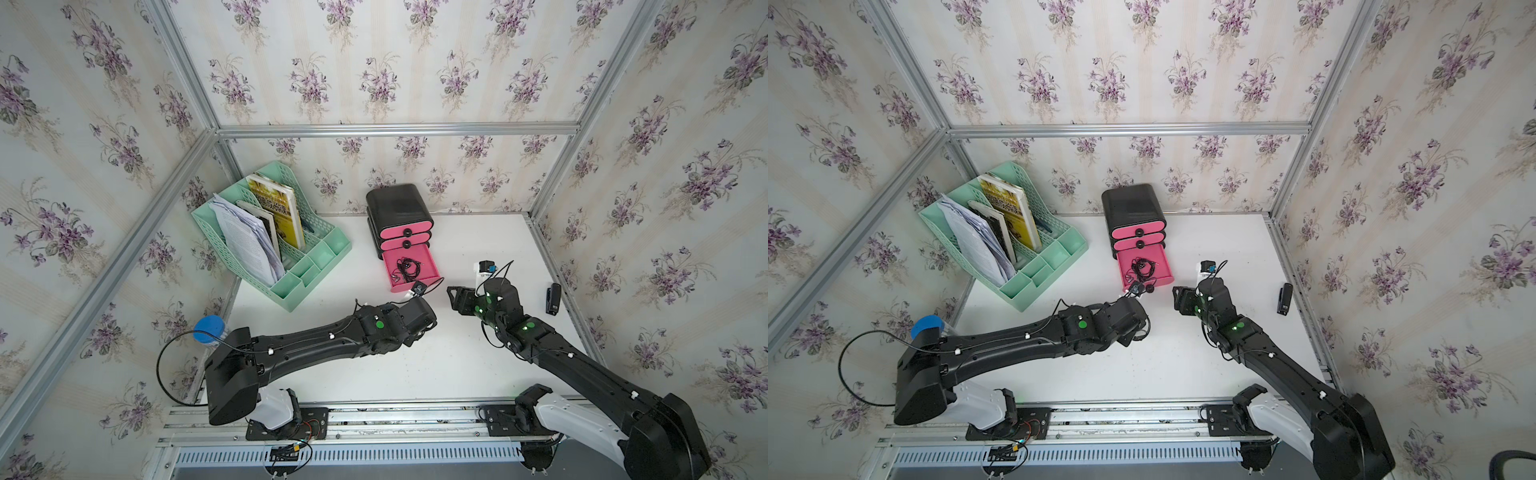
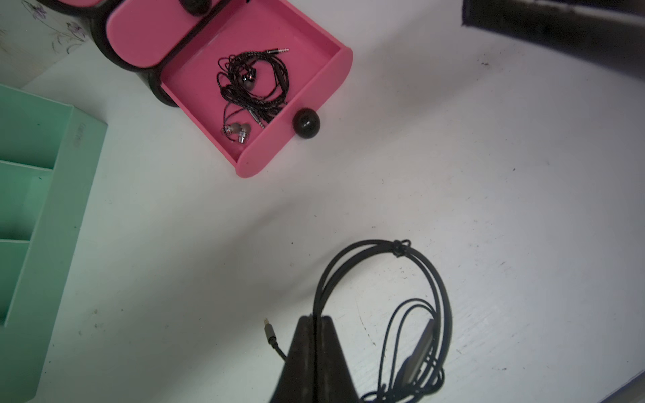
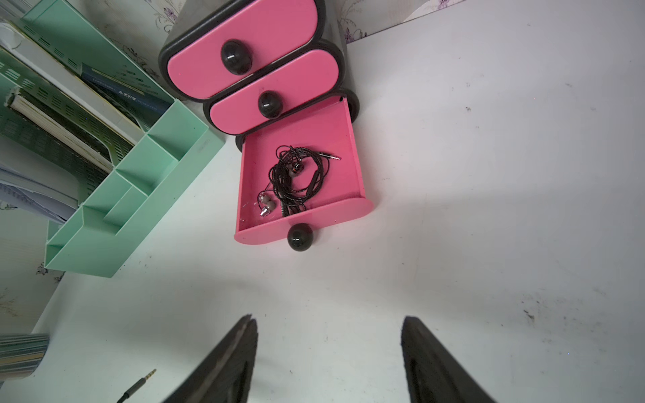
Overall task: Place the wired earphones into the drawer by color
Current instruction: Place the wired earphones in the drawer.
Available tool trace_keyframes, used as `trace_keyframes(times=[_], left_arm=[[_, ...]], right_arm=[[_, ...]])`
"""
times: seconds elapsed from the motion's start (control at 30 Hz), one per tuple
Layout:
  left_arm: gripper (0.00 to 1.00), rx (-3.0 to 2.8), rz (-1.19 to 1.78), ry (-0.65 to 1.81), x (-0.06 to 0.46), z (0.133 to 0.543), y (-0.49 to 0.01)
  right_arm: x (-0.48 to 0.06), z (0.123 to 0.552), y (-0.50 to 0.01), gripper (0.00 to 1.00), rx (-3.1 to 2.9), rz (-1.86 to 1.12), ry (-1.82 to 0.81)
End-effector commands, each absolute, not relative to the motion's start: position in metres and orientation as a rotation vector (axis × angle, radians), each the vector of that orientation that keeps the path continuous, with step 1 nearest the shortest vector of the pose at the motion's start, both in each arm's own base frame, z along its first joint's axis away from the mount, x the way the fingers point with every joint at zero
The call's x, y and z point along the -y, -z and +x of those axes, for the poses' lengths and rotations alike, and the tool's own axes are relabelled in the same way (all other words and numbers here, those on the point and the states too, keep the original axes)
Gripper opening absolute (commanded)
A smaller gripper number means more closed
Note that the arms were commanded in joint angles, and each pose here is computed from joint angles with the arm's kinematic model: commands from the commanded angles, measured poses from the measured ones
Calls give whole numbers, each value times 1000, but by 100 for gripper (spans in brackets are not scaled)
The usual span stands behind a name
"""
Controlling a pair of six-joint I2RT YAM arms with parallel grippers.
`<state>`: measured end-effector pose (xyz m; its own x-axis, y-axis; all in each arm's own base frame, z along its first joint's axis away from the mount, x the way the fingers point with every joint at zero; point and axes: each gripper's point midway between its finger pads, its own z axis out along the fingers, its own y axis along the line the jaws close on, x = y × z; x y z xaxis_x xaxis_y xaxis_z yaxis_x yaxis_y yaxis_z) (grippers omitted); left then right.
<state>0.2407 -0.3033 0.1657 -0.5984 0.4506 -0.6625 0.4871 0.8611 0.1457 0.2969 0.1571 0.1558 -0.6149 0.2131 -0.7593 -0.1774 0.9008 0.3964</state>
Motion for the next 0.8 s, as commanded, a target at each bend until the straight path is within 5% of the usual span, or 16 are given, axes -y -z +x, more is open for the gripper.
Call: trace_keyframes(times=[0.0,0.77], left_arm=[[0,-2251,708,14,303,256,-185],[0,-2166,465,-37,314,438,-181]], right_arm=[[-157,301,-172,70,-2095,7,-556],[-151,304,-168,72,-1993,-97,-465]])
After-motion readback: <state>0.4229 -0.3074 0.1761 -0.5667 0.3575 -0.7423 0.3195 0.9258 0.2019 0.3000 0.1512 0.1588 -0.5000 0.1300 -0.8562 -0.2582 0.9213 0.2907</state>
